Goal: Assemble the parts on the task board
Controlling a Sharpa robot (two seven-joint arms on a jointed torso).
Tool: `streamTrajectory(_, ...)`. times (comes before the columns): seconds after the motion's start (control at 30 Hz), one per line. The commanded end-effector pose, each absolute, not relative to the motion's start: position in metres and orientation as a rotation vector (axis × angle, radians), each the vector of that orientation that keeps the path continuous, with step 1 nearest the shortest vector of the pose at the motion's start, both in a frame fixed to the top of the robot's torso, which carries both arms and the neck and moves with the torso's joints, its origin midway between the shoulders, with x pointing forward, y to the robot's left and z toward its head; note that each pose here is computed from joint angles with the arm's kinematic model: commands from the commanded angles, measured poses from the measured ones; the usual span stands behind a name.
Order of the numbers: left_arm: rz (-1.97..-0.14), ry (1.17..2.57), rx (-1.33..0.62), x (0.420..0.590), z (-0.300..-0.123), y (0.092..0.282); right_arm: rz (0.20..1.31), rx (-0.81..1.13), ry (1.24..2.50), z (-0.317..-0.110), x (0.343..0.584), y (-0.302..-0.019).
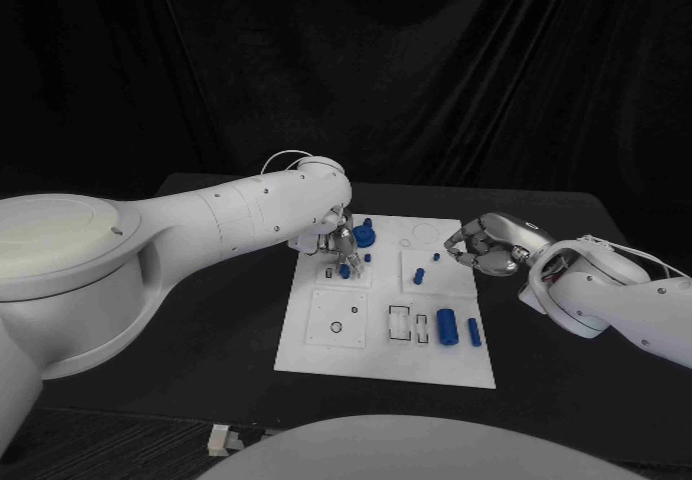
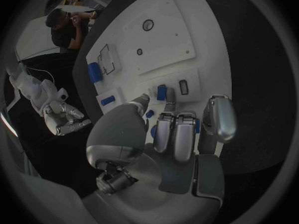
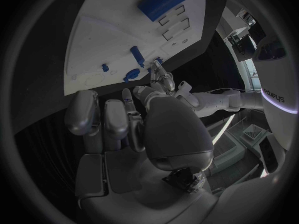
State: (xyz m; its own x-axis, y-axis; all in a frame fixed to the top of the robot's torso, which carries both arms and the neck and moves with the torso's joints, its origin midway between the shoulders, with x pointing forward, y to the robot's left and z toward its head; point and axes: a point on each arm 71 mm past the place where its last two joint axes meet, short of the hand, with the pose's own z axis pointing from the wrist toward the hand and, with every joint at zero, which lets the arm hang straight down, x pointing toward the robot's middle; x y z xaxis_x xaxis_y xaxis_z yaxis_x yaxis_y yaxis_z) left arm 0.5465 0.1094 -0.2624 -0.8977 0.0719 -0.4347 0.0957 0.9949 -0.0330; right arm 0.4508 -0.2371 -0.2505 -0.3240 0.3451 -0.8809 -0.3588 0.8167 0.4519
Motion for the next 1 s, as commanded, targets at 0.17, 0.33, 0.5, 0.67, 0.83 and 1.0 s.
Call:
streamTrajectory(0.17,-0.065,2.694,0.142,0.5427,-0.2693,0.1079,0.692,-0.001,1.781,-0.2526,0.4509,-0.2381)
streamTrajectory(0.33,-0.061,2.699,0.147,0.5425,-0.2695,0.1079,0.69,-0.001,1.783,-0.2529,0.451,-0.2385)
streamTrajectory(0.5,-0.053,2.707,0.152,0.5427,-0.2698,0.1092,0.688,0.0,1.784,-0.253,0.451,-0.2392)
streamTrajectory(0.67,-0.051,2.713,0.158,0.5422,-0.2699,0.1091,0.687,0.0,1.785,-0.2531,0.4511,-0.2393)
streamTrajectory(0.83,-0.051,2.714,0.161,0.5419,-0.27,0.1088,0.687,0.0,1.786,-0.2532,0.4512,-0.2393)
streamTrajectory(1.0,-0.052,2.711,0.155,0.5424,-0.27,0.11,0.686,0.001,1.786,-0.2532,0.4512,-0.2398)
